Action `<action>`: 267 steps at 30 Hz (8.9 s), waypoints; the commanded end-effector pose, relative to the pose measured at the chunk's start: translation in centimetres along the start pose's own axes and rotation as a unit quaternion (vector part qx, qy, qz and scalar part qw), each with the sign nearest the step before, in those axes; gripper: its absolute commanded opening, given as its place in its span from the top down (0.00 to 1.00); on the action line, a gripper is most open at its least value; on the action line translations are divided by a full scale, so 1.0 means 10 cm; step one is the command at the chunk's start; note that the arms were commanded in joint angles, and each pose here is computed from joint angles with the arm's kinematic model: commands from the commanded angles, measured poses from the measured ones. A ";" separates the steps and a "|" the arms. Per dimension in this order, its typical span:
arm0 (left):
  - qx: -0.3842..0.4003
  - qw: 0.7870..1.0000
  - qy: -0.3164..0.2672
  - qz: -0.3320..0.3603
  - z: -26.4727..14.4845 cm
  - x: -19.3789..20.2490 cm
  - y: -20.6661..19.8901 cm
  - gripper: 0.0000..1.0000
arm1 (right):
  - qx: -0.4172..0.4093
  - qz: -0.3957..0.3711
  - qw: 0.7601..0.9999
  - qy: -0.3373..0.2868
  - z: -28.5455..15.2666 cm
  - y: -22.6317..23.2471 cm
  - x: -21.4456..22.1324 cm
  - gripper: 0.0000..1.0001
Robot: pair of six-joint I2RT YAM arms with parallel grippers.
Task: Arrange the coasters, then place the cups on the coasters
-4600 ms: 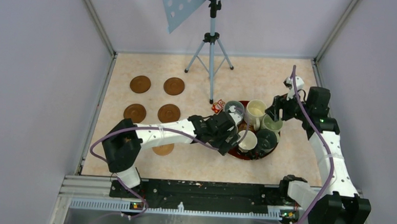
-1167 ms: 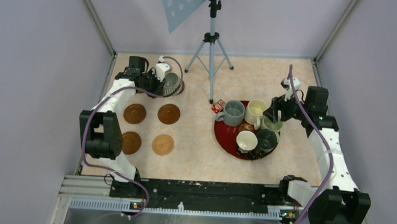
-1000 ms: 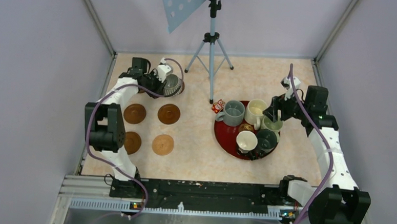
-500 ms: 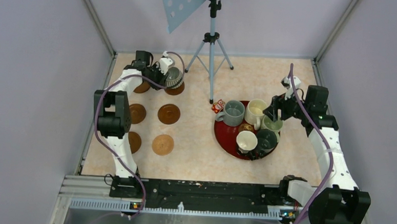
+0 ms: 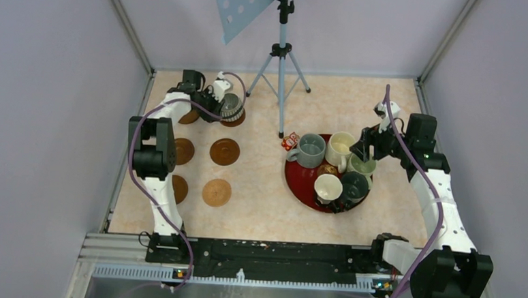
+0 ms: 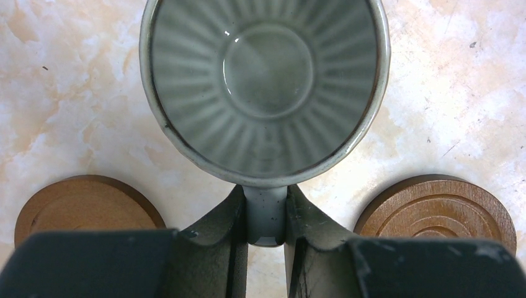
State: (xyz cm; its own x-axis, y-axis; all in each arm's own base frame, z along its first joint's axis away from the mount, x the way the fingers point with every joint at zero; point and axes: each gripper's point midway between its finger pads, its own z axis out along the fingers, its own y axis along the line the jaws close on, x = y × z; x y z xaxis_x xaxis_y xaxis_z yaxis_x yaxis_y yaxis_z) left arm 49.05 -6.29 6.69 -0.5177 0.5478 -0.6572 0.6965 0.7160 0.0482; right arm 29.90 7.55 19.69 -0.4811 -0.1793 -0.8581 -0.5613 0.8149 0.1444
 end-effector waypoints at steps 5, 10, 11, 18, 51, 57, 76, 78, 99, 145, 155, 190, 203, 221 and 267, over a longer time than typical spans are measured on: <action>-0.007 0.998 -0.051 0.026 -0.12 -0.35 0.11 0.84 | -0.002 -0.014 1.000 -0.015 0.00 -0.02 -0.07 0.34; -0.004 0.998 -0.054 0.025 -0.13 -0.37 0.10 0.72 | -0.003 -0.015 1.000 -0.015 0.01 -0.02 -0.07 0.34; -0.001 0.998 -0.056 0.023 -0.13 -0.37 0.09 0.72 | -0.003 -0.015 1.000 -0.015 0.01 -0.02 -0.07 0.34; 0.003 0.998 -0.057 0.020 -0.17 -0.38 0.05 0.56 | -0.004 -0.014 1.000 -0.014 0.01 -0.02 -0.07 0.34; 0.001 0.991 -0.133 0.017 -1.69 -0.27 -0.60 0.13 | -0.003 -0.034 0.999 -0.031 -0.07 0.04 -0.12 0.33; 0.023 0.989 -0.136 0.045 -1.98 -0.14 -1.05 0.01 | -0.006 -0.036 0.999 -0.040 -0.10 0.06 -0.18 0.31; 0.100 0.980 -0.112 0.133 -1.61 -0.39 -2.34 0.01 | -0.017 -0.042 0.997 -0.058 -0.12 0.12 -0.27 0.28; 0.147 0.973 -0.101 0.143 -1.47 -0.44 -2.49 0.01 | -0.017 -0.042 0.997 -0.057 -0.12 0.12 -0.26 0.28; 0.193 0.958 -0.020 0.210 0.07 -1.10 -3.15 0.19 | -0.001 -0.050 0.998 -0.047 -0.14 0.09 -0.17 0.28; 0.173 0.975 0.024 0.137 0.55 -0.79 -3.42 0.71 | -0.004 -0.050 0.998 -0.044 -0.13 0.09 -0.14 0.28; 0.170 0.978 -0.009 0.119 0.29 -0.94 -3.37 1.00 | -0.004 -0.049 0.998 -0.043 -0.13 0.09 -0.13 0.28; 0.200 0.970 -0.076 0.117 0.02 -1.01 -3.34 1.00 | -0.003 -0.046 0.998 -0.040 -0.11 0.07 -0.12 0.28; 0.175 0.978 -0.041 0.107 0.32 -0.82 -3.25 0.59 | -0.002 -0.047 0.998 -0.038 -0.11 0.07 -0.10 0.28; 0.167 0.979 -0.047 0.104 0.31 -0.93 -3.23 0.99 | 0.000 -0.047 0.998 -0.036 -0.11 0.06 -0.09 0.28; 0.042 0.973 -0.228 -0.005 -1.91 -0.62 -1.09 1.00 | -0.002 -0.041 0.999 -0.028 -0.06 0.03 -0.06 0.29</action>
State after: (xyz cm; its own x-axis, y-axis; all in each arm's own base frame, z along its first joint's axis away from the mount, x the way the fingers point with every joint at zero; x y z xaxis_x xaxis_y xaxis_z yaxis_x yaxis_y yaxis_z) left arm 33.18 -12.86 19.86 -0.4283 0.2973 -0.8533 0.7242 0.6777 -0.1273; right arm 29.13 7.72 20.00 -0.4295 -0.2030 -0.8800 -0.5884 0.8021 0.1021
